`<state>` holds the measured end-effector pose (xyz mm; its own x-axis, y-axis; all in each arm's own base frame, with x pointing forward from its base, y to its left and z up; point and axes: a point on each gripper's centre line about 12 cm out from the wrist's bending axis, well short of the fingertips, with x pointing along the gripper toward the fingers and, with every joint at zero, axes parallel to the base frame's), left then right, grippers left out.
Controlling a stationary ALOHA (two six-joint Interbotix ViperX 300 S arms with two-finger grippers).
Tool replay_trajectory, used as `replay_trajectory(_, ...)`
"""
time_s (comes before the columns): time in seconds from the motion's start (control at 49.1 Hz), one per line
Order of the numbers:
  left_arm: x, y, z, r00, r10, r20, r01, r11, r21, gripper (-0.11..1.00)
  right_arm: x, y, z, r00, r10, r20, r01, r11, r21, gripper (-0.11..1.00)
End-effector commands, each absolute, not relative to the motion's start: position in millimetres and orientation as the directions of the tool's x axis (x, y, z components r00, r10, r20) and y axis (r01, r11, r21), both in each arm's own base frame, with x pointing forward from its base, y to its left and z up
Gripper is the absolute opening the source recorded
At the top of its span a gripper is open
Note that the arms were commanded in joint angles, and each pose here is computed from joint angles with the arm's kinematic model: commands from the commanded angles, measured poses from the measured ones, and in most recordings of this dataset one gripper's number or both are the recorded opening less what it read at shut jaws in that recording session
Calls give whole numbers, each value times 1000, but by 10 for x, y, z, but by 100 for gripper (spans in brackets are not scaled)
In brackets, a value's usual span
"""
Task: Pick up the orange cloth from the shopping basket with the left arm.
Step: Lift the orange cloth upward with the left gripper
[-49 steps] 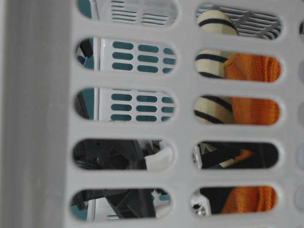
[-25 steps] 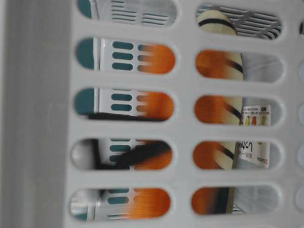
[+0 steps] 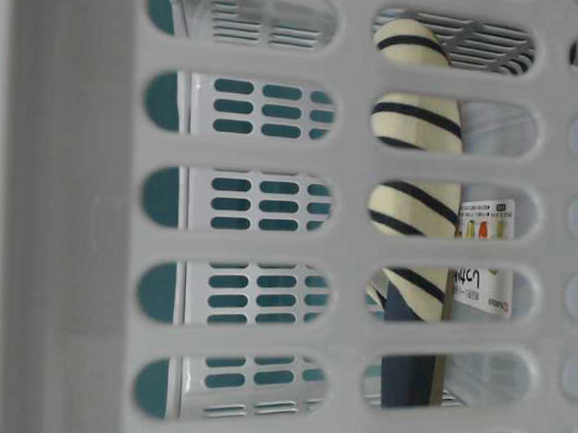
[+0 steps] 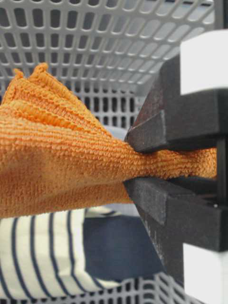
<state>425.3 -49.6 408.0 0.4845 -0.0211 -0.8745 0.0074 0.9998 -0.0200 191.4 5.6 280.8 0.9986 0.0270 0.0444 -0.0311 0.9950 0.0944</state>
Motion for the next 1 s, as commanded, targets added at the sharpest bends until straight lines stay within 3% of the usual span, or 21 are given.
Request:
replay_trajectory(0.0,4211,-494,4221,514,-23,-858,7,1000,-22,10,1915,63,2841,998,30,57,-36,994,100,0)
replay_trajectory(0.978,4211,-500,4161,494,-21,-869,7,1000,-20,10,1872,91,2800,998,47,34,-51,987,152,0)
